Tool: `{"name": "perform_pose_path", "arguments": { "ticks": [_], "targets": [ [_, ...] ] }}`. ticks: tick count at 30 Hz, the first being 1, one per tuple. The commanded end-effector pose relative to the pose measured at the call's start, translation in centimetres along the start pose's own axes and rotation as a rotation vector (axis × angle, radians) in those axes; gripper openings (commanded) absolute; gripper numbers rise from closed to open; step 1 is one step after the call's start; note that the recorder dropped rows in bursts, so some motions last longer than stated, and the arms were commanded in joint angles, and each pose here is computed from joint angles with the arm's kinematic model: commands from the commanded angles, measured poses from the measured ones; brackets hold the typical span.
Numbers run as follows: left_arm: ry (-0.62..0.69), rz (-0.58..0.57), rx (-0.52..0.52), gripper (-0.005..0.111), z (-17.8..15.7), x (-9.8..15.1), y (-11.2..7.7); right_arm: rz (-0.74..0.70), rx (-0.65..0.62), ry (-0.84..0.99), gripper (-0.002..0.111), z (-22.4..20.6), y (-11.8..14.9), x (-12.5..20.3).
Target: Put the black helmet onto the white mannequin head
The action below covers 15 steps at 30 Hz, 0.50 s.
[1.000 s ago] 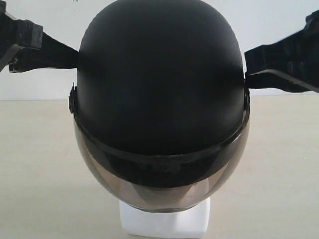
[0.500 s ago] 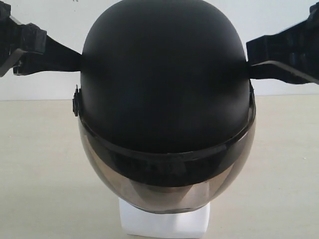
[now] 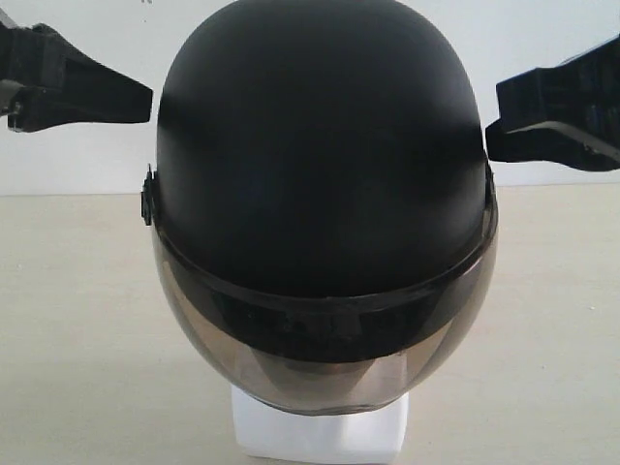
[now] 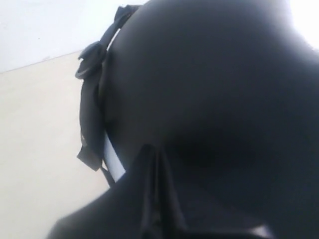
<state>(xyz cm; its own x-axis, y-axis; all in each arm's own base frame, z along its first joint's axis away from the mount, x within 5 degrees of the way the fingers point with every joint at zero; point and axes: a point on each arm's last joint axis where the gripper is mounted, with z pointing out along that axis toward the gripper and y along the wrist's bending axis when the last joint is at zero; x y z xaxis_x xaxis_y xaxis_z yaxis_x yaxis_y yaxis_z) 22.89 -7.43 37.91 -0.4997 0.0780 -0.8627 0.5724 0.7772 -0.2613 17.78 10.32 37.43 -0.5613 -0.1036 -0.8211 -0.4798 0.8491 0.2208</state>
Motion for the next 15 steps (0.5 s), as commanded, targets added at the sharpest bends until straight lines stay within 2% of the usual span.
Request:
{"name": "perform_pose_path", "arguments": {
  "ticks": [1, 15],
  "targets": [
    [-0.019, 0.047, -0.015, 0.004, -1.48, -0.3, -0.53, -0.024, 0.006, 0.0, 0.0, -0.18, -0.01, 0.02],
    [0.026, 0.037, -0.008, 0.004, -2.04, 0.15, -0.86, -0.017, -0.002, 0.027, 0.0, -0.31, 0.08, 0.33]
  ]
}}
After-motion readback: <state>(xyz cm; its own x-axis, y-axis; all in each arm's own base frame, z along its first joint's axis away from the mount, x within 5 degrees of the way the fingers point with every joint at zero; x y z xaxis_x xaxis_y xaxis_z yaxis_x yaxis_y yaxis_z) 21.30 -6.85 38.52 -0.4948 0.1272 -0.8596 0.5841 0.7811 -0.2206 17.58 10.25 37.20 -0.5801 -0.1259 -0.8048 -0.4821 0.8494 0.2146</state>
